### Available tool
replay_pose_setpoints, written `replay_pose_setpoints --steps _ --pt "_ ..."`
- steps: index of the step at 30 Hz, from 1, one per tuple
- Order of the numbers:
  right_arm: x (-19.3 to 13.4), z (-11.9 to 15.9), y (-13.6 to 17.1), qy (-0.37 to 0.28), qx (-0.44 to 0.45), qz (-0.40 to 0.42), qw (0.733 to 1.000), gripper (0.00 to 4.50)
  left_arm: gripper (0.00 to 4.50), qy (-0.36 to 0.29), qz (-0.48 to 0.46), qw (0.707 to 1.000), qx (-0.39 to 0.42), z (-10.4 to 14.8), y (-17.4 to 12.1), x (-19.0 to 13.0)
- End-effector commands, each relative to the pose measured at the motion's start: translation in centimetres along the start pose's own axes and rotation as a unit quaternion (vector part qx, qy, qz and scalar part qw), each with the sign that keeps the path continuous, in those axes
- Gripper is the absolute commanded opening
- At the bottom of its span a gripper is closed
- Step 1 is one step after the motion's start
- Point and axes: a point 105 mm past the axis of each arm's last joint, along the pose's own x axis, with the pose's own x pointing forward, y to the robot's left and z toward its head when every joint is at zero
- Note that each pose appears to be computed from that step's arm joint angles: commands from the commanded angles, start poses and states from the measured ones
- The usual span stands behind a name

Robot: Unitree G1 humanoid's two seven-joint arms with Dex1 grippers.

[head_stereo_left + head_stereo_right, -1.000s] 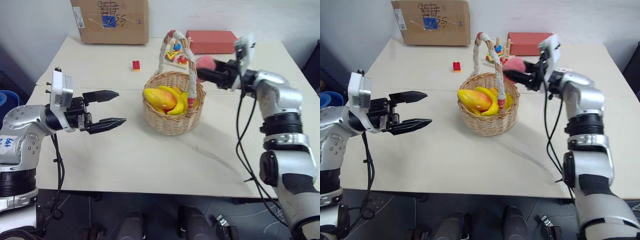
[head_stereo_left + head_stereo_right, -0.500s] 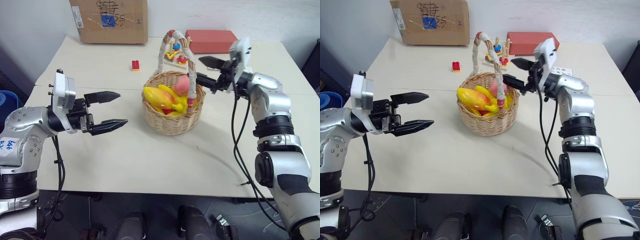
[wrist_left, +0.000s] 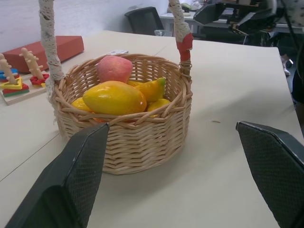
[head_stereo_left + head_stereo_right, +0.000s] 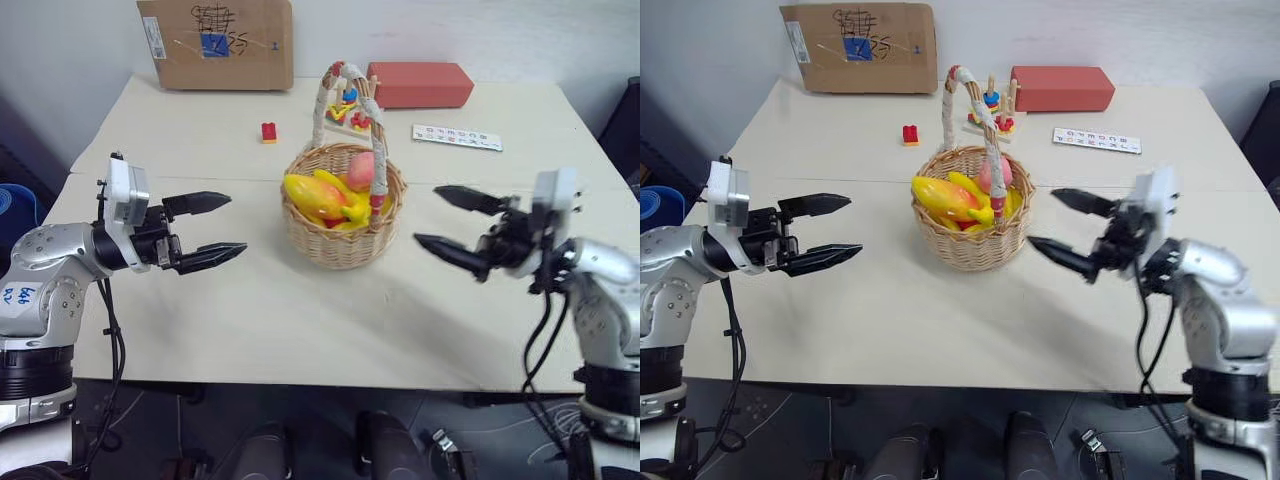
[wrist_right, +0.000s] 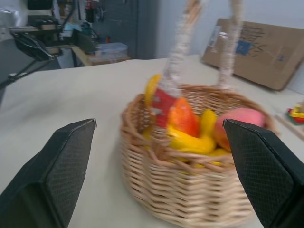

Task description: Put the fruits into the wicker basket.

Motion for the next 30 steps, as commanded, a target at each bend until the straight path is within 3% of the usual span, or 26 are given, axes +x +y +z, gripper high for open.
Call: replay_pose_setpoints --steps 1,9,14,21,23,30 --pt "2.3 0.7 -0.1 -0.020 -0.030 -0.070 0.997 4.47 4.50 0.003 -0.009 1.000 0.012 0.3 -0.1 0.2" --pt "5.9 0.5 0.8 -0.028 -0.011 -0.079 0.996 4.47 4.50 0.009 -0.016 1.000 0.017 0.4 -0.5 0.4" --pt "7.1 0.3 1.1 -0.023 -0.008 -0.074 0.997 3.32 4.50 0.005 -0.007 1.000 0.019 0.5 -0.7 0.2" --pt "6.0 0.8 -0.1 -0.020 -0.022 -0.088 0.996 0.80 4.50 -0.002 -0.001 1.000 0.020 0.6 -0.7 0.3" --pt "5.5 1.2 -0.6 -0.024 -0.027 -0.095 0.995 0.28 4.50 -0.006 -0.002 1.000 0.022 0.7 -0.6 0.5" --pt "1.2 4.1 -3.3 -0.052 -0.051 -0.162 0.984 0.25 4.50 -0.015 -0.015 1.000 0.022 0.9 -0.3 1.3"
